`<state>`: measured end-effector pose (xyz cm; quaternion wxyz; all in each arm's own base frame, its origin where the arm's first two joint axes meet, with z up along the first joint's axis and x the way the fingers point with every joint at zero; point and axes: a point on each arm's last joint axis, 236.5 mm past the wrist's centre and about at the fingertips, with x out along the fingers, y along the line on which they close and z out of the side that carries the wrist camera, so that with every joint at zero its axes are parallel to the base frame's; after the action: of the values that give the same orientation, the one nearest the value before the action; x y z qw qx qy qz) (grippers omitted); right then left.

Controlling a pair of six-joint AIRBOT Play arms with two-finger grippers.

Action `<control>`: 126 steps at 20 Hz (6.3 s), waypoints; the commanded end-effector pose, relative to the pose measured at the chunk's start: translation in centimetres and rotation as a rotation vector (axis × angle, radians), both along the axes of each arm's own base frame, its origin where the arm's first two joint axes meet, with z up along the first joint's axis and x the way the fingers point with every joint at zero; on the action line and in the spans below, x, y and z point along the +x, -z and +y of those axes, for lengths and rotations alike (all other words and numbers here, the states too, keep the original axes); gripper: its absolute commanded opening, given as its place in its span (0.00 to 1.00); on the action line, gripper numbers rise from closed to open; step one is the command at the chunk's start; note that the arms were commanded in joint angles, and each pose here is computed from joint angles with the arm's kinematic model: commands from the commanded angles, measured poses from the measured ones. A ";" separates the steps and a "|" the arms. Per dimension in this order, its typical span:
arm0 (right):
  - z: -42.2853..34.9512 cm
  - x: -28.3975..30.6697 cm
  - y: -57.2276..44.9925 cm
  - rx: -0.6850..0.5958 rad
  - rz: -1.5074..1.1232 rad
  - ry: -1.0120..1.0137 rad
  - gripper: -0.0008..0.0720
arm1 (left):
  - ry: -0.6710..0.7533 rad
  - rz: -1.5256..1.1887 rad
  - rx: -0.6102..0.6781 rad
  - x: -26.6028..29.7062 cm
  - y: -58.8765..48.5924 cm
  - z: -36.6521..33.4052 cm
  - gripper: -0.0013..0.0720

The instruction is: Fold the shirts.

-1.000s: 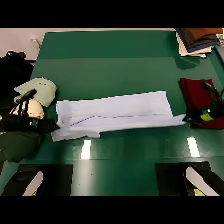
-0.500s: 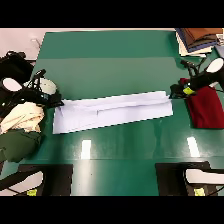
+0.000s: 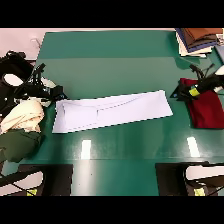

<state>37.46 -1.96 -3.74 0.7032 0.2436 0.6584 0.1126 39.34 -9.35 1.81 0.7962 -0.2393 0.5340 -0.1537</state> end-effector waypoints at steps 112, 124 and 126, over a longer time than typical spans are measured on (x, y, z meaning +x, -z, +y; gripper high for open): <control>-17.4 1.4 -20.0 -0.363 -0.605 0.503 0.03 | 0.373 -0.474 0.028 2.1 -18.8 -20.0 0.05; -13.9 -5.5 -18.5 -0.343 -0.522 0.606 0.82 | 0.382 -0.471 0.032 1.9 -18.6 -20.0 0.05; -10.3 -4.5 -19.9 -0.280 -0.570 0.540 0.81 | 0.383 -0.469 0.032 1.9 -18.6 -20.0 0.05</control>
<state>32.24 -16.02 14.19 0.8770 0.2538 0.3787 -0.1517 41.28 -29.32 20.47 0.8586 -0.0797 0.3722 -0.3434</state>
